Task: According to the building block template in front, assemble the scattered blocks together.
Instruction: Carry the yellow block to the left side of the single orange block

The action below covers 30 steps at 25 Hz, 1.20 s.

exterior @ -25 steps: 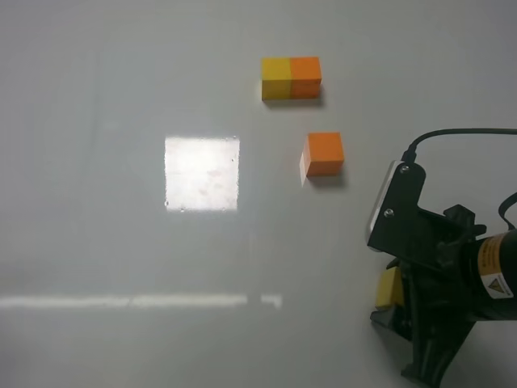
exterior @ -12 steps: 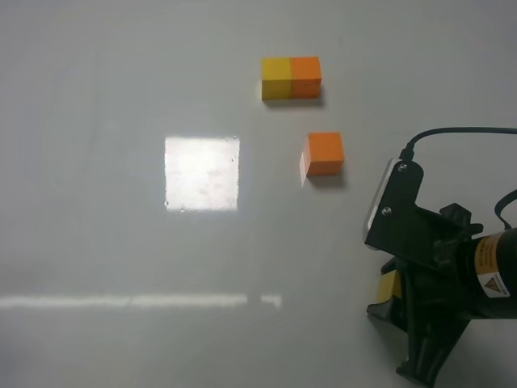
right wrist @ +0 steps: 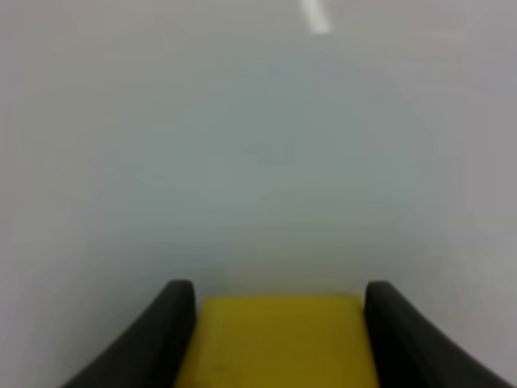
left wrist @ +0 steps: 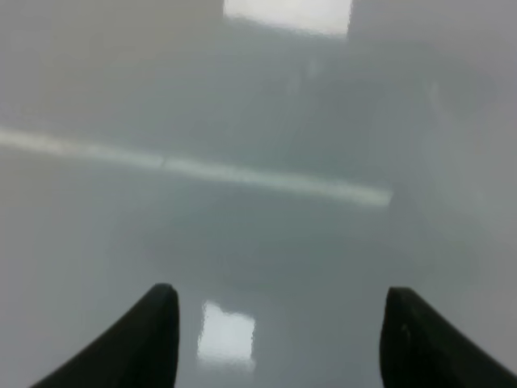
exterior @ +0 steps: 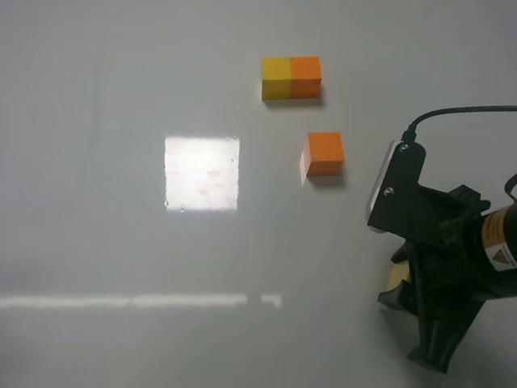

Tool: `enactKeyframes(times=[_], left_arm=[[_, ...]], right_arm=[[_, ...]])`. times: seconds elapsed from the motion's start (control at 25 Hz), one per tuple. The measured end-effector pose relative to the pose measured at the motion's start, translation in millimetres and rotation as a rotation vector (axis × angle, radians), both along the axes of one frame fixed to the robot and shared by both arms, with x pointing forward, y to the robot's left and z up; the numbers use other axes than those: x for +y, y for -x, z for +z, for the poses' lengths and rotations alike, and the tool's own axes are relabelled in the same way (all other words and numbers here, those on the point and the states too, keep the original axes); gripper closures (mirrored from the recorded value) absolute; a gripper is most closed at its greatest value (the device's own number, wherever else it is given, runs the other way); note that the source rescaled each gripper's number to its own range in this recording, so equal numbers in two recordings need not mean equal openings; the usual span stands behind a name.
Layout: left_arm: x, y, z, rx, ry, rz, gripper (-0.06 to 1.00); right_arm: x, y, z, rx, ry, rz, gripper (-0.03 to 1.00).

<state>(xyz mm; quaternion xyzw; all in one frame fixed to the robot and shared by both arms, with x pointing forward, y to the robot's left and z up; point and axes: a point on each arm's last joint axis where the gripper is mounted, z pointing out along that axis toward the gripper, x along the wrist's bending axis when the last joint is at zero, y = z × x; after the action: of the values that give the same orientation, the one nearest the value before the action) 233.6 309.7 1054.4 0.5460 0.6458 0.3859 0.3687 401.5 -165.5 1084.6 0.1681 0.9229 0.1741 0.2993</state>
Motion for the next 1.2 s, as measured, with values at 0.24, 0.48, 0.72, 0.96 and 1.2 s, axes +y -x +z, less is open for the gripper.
enactKeyframes(times=[0.24, 0.48, 0.72, 0.96, 1.2], left_arm=[[0, 0, 0, 0.0, 0.0, 0.0, 0.58], [0, 0, 0, 0.0, 0.0, 0.0, 0.58], [0, 0, 0, 0.0, -0.001, 0.0, 0.58], [0, 0, 0, 0.0, -0.004, -0.002, 0.58], [0, 0, 0, 0.0, -0.003, -0.002, 0.58]], right_arm=[[1, 0, 39, -0.022, -0.001, 0.025, 0.95], [1, 0, 57, -0.042, 0.0, 0.051, 0.95], [33, 3, 76, -0.061, 0.096, 0.181, 0.95], [84, -11, 95, -0.219, 0.272, 0.25, 0.95], [119, -26, 118, -0.271, 0.264, 0.332, 0.95]])
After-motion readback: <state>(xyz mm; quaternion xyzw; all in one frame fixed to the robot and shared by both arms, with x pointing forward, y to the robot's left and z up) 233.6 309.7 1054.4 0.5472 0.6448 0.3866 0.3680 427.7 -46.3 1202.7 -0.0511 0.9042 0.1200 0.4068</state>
